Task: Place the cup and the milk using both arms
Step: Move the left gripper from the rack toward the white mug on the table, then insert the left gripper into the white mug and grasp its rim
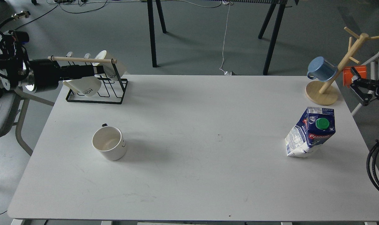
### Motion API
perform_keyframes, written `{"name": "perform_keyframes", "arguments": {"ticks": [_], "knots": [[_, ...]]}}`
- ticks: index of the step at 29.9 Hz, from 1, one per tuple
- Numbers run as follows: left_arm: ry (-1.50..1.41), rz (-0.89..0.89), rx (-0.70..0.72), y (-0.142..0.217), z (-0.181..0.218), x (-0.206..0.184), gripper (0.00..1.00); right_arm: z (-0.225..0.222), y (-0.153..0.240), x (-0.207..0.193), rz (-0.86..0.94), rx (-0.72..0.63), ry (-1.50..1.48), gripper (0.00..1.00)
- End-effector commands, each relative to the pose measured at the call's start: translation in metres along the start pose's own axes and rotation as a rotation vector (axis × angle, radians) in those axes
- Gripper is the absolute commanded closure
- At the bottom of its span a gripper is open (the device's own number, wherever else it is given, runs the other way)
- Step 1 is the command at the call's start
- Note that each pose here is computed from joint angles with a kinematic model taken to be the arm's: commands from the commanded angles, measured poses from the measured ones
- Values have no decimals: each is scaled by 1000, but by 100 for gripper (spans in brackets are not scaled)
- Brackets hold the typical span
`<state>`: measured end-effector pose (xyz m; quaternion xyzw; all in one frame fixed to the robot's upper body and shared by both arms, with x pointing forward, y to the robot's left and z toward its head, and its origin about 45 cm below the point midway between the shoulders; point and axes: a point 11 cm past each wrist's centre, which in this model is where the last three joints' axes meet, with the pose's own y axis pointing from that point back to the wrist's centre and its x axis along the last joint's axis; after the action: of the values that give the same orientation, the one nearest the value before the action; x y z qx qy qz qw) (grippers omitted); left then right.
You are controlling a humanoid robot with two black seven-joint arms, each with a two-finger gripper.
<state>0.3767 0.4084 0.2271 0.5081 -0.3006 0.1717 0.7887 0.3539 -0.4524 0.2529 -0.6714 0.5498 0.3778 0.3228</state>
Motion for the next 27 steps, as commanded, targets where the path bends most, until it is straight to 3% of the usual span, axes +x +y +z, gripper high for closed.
{"name": "perform_keyframes", "arguments": {"ticks": [1,14,27], "knots": [[-110,-57,45,-8,-8,-25,0,1,1,1,4,-2,-1,1],[-164,-94,83,-13,-22,-51,0,2,4,6,16,-3,-2,1],[-132,-149,0,-46,1,-86,0,1,6,7,22,-3,1,1]]}}
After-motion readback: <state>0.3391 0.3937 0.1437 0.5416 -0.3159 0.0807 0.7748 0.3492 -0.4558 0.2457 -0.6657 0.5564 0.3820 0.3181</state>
